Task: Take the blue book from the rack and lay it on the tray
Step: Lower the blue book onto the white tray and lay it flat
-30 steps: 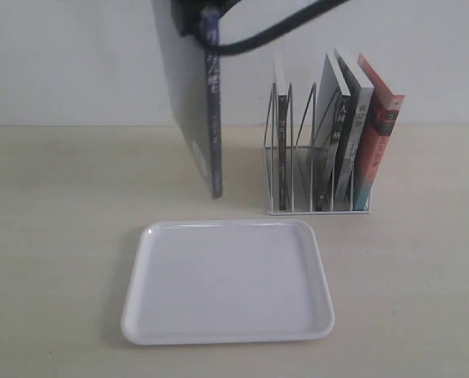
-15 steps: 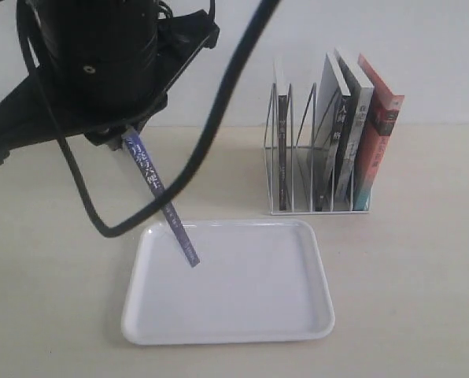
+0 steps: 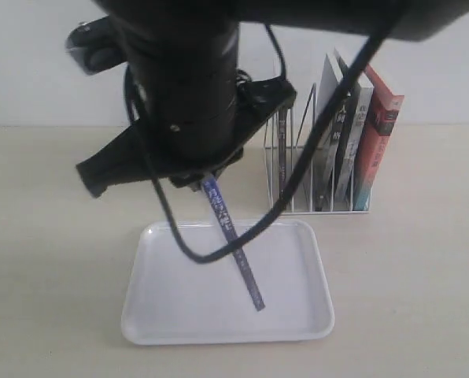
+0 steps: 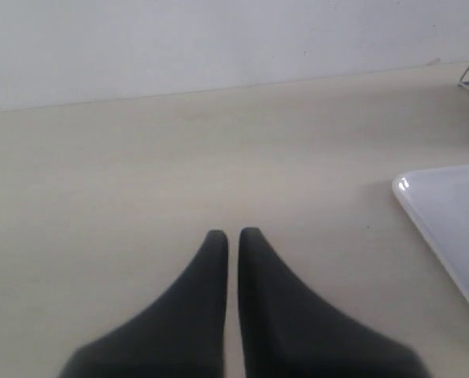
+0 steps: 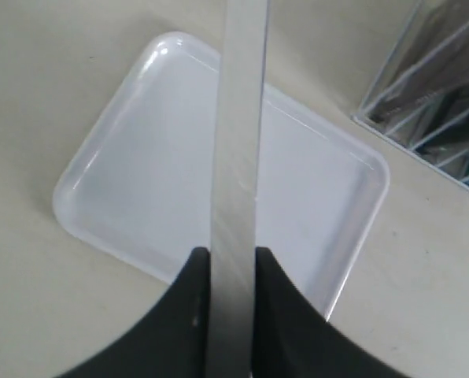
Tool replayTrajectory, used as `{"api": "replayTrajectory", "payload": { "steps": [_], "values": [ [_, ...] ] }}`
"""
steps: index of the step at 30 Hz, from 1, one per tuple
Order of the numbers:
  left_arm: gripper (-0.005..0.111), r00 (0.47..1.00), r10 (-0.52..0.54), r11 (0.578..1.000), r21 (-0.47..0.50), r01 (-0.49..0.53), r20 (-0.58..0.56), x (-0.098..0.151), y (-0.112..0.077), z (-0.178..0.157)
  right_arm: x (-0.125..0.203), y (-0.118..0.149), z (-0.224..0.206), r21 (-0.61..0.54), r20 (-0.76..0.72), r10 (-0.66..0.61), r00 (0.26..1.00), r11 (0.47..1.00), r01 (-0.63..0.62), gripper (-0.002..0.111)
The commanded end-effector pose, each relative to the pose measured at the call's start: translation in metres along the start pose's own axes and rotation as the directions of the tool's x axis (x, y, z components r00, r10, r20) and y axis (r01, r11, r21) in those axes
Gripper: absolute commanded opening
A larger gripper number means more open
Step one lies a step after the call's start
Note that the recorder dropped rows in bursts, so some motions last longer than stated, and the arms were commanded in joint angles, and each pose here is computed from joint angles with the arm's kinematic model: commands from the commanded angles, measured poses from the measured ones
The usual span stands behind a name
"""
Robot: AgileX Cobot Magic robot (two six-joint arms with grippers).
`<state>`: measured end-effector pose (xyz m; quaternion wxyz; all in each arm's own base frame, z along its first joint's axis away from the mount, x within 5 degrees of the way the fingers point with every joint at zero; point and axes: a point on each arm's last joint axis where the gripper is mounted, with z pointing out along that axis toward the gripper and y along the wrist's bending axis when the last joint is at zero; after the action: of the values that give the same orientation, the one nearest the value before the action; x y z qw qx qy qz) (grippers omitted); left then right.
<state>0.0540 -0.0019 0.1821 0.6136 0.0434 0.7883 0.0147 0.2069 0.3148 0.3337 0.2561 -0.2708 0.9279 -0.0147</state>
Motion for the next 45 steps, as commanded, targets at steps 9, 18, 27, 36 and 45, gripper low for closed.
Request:
{"api": "replayTrajectory", "payload": {
  "steps": [9,18,27,36,45],
  "values": [
    [0.005,1.0,0.0,1.0,-0.003,0.0,0.022,-0.003,0.0,-0.001,0.003,-0.055,0.006,0.043,-0.032,0.112,0.993,0.993,-0.11,0.0],
    [0.005,1.0,0.0,1.0,-0.003,0.0,0.022,-0.003,0.0,-0.001,0.012,-0.07,-0.003,0.075,-0.014,0.113,0.994,0.991,-0.111,0.0],
    [0.005,1.0,0.0,1.0,-0.003,0.0,0.022,-0.003,0.0,-0.001,0.009,-0.061,0.03,0.139,-0.07,0.071,0.995,0.988,-0.061,0.0],
    [0.005,1.0,0.0,1.0,-0.003,0.0,0.022,-0.003,0.0,-0.001,0.013,-0.045,0.073,0.163,-0.175,0.059,0.983,0.986,-0.03,0.0],
    [0.005,1.0,0.0,1.0,-0.003,0.0,0.022,-0.003,0.0,-0.001,0.021,-0.027,0.095,0.087,-0.273,0.117,0.955,0.992,-0.096,0.011]
  ]
}}
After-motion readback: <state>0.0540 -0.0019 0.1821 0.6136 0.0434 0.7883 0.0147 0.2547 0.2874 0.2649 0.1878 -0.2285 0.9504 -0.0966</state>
